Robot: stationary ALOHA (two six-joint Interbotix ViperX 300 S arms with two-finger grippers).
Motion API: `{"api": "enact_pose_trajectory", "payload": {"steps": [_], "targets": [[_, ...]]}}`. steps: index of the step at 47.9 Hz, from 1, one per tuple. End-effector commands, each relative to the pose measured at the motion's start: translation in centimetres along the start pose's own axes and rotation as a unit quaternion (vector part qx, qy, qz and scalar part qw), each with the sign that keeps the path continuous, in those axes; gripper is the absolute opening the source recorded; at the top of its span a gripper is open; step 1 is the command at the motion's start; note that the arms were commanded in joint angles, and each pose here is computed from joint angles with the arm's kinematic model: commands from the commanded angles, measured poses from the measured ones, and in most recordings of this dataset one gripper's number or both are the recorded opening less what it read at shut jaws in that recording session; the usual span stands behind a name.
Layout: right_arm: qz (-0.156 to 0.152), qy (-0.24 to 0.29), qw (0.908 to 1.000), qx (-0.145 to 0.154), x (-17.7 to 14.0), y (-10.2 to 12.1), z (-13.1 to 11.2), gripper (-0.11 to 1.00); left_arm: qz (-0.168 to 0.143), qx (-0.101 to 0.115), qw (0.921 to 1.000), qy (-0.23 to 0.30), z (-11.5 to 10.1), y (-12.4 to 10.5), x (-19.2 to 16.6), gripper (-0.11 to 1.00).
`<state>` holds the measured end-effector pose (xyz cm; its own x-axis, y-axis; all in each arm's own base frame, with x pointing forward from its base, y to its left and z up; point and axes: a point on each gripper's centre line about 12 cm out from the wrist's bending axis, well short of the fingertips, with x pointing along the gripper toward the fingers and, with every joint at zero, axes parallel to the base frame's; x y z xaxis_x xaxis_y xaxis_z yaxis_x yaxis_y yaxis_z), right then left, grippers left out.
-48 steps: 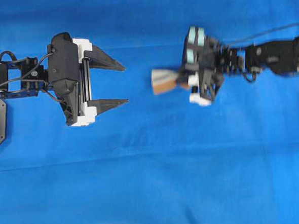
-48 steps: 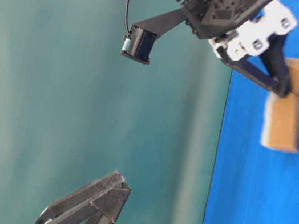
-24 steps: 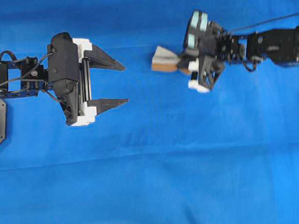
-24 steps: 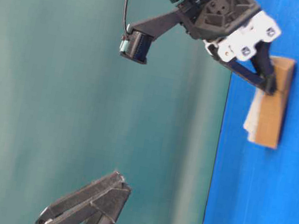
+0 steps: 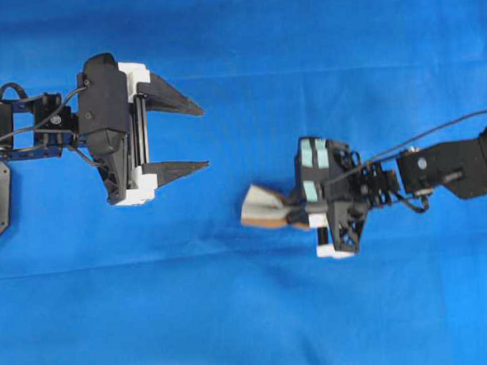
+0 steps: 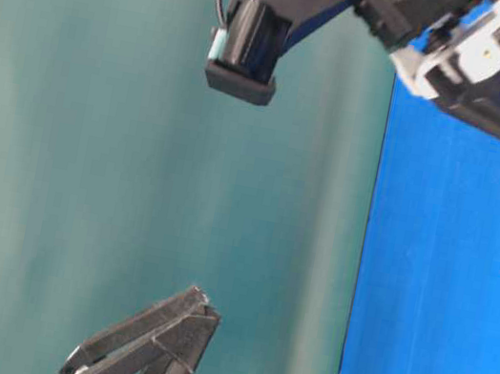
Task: Hand over the sponge with the left arm and wipe it with the right arm.
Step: 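Rub the held sponge back and forth with the right gripper, then lower the sponge to the table and open the right gripper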
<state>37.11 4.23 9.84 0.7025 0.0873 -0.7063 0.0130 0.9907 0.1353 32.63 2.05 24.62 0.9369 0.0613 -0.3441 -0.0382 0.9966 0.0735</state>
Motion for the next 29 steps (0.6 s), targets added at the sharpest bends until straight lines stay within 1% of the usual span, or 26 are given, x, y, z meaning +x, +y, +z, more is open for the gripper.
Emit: {"api": "enact_pose_trajectory", "payload": {"steps": [1,5,10,13,16,17,21,25,29], "targets": [[0.011,-0.01,0.9999,-0.003,-0.2,1.1,0.7,0.22,0.001,-0.001,0.9999,-0.015,0.8,0.0,-0.3,0.9],[0.004,-0.01,0.9999,-0.002,-0.2,0.3,0.9,0.22,0.001,-0.002,0.9999,-0.015,0.8,0.0,-0.3,0.9],[-0.017,-0.005,0.9998,0.009,-0.2,-1.7,0.9,0.22,0.001,-0.004,0.9999,-0.014,0.7,0.1,-0.3,0.9],[-0.032,0.001,0.9994,0.014,-0.3,-3.2,1.0,0.22,0.001,-0.004,0.9999,-0.013,0.7,0.0,-0.3,0.9],[-0.051,0.003,0.9985,0.021,-0.5,-5.2,1.0,0.22,0.001,-0.004,0.9999,-0.013,0.7,0.0,-0.3,0.9],[-0.06,0.004,0.9979,0.025,-0.6,-6.1,1.1,0.22,0.001,-0.004,0.9999,-0.013,0.7,0.0,-0.3,0.9],[-0.082,-0.002,0.996,0.035,-1.0,-8.6,1.3,0.22,0.001,-0.004,0.9999,-0.013,0.7,0.0,-0.3,0.9],[-0.099,-0.004,0.9942,0.042,-1.3,-10.5,1.4,0.22,0.0,-0.004,0.9999,-0.012,0.6,0.0,-0.3,0.9],[-0.111,-0.007,0.9926,0.047,-1.6,-11.9,1.5,0.22,0.001,-0.005,0.9999,-0.011,0.6,0.1,-0.3,0.9]]}}
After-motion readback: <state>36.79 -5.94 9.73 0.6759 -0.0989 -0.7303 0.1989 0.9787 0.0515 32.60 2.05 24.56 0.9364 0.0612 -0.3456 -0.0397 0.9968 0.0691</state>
